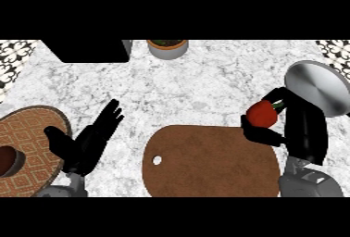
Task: Pick the bell pepper from the cutting board and place it in the pan
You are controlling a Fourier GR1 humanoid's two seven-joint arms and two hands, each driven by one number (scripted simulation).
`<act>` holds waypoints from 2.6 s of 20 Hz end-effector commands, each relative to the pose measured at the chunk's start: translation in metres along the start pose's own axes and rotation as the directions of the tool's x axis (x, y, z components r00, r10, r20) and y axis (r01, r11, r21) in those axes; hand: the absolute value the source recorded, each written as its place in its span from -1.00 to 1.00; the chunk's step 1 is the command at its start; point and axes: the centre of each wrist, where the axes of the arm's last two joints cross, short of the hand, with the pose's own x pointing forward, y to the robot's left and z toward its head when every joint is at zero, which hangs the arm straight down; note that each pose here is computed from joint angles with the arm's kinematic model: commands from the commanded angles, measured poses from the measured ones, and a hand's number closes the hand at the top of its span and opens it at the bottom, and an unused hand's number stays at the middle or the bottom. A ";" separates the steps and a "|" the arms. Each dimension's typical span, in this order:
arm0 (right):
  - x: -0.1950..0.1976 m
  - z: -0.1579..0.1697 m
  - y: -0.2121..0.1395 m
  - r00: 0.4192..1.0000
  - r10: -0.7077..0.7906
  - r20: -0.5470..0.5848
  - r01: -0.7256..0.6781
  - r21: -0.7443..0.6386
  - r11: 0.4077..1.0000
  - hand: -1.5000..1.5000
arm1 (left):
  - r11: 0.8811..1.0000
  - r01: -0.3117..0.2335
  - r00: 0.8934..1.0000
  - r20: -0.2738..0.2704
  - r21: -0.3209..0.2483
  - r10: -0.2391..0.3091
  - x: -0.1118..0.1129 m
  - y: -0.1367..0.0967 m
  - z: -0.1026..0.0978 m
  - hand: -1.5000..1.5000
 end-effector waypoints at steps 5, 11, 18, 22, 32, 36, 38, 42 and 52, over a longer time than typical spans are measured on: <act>-0.087 -0.055 -0.015 0.984 -0.156 -0.090 0.150 -0.074 0.986 1.00 | 1.000 -0.003 1.000 0.012 -0.024 0.003 0.008 -0.024 -0.007 0.00; -0.124 -0.096 0.001 0.995 0.043 -0.092 -0.055 -0.138 0.989 1.00 | 0.999 0.020 1.000 0.002 -0.038 -0.020 0.000 -0.021 -0.003 0.00; -0.162 -0.128 0.004 0.988 0.033 -0.150 -0.079 -0.310 0.948 1.00 | 0.999 0.005 1.000 0.009 -0.048 -0.005 0.013 -0.024 -0.024 0.00; -0.197 -0.132 -0.016 0.980 -0.007 -0.199 -0.077 -0.411 0.908 1.00 | 0.999 0.017 1.000 0.014 -0.047 -0.017 0.011 -0.011 -0.019 0.00; -0.227 -0.148 -0.053 0.979 -0.001 -0.206 -0.091 -0.435 0.896 1.00 | 0.996 0.014 1.000 0.022 -0.084 -0.012 0.005 -0.010 -0.011 0.00; -0.263 -0.124 -0.060 0.912 0.074 -0.403 -0.185 -0.244 0.952 -1.00 | 0.994 0.024 0.999 0.046 -0.108 -0.019 0.009 -0.018 -0.013 0.00; -0.260 -0.125 -0.055 0.905 0.089 -0.416 -0.180 -0.183 0.966 -1.00 | 0.993 0.038 0.998 0.054 -0.115 -0.032 0.014 -0.024 -0.017 0.00; -0.256 -0.127 -0.048 0.914 0.010 -0.404 -0.094 -0.188 0.978 -1.00 | 0.994 0.030 0.999 0.045 -0.101 -0.025 0.007 -0.025 -0.018 0.00; -0.250 -0.139 -0.065 0.861 -0.468 -0.199 0.358 -0.416 0.836 -1.00 | 0.997 0.004 0.999 0.041 -0.082 -0.001 0.013 -0.020 -0.020 0.00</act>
